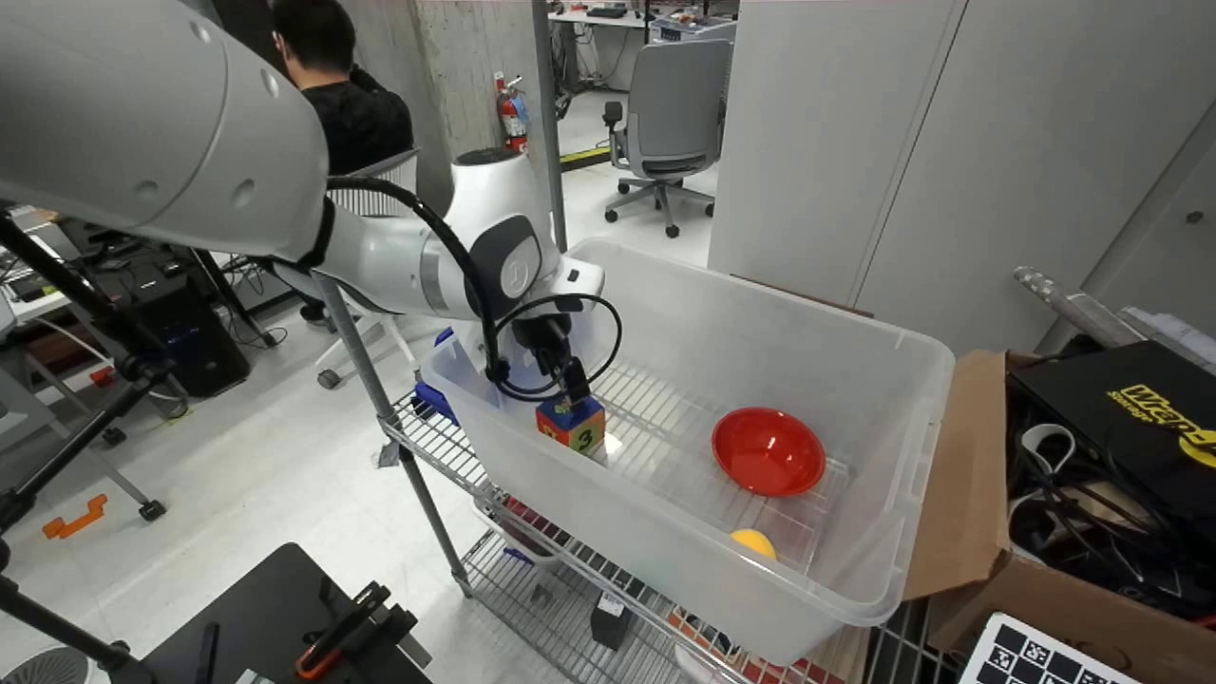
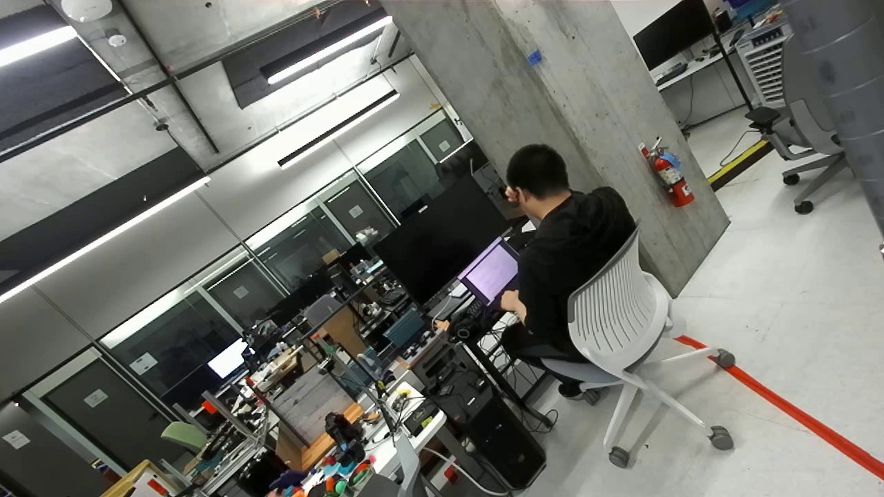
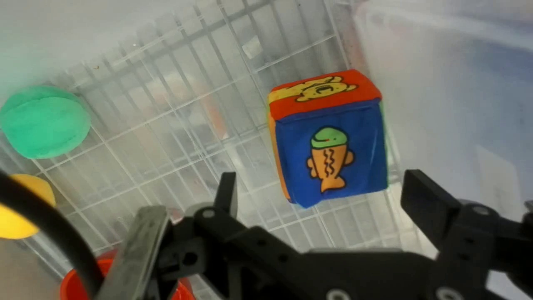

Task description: Move the rubix cube to the left

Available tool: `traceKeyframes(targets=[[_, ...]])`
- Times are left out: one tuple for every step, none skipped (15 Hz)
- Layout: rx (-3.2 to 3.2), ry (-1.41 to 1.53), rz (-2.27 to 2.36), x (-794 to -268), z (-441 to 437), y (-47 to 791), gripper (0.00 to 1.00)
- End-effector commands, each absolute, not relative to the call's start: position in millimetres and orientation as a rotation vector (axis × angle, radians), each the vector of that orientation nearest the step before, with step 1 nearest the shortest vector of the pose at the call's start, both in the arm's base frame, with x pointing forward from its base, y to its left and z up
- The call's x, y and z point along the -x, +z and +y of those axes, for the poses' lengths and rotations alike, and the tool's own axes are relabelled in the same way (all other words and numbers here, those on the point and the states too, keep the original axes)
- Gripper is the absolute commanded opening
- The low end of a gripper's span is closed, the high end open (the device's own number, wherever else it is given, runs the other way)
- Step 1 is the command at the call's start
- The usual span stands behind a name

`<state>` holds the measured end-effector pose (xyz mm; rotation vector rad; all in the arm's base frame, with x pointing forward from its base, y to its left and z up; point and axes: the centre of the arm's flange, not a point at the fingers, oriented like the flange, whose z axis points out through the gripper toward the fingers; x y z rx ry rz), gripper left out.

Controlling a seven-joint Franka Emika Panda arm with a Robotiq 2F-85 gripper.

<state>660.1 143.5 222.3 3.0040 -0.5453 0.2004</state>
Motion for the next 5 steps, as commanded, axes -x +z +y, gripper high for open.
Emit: traceKeyframes(targets=[[-3.073, 0.183, -0.539, -644.2, 142.8, 261.0, 1.00], [-3.088, 0.163, -0.579, -645.6, 142.1, 266.5, 1.00], [-3.043, 0.208, -0.562, -654.9, 145.2, 248.2, 1.00], [-3.053, 0.205, -0.573, -654.3, 143.8, 254.6, 1.00], [-3.060, 0.203, -0.578, -653.7, 143.3, 258.4, 1.00]])
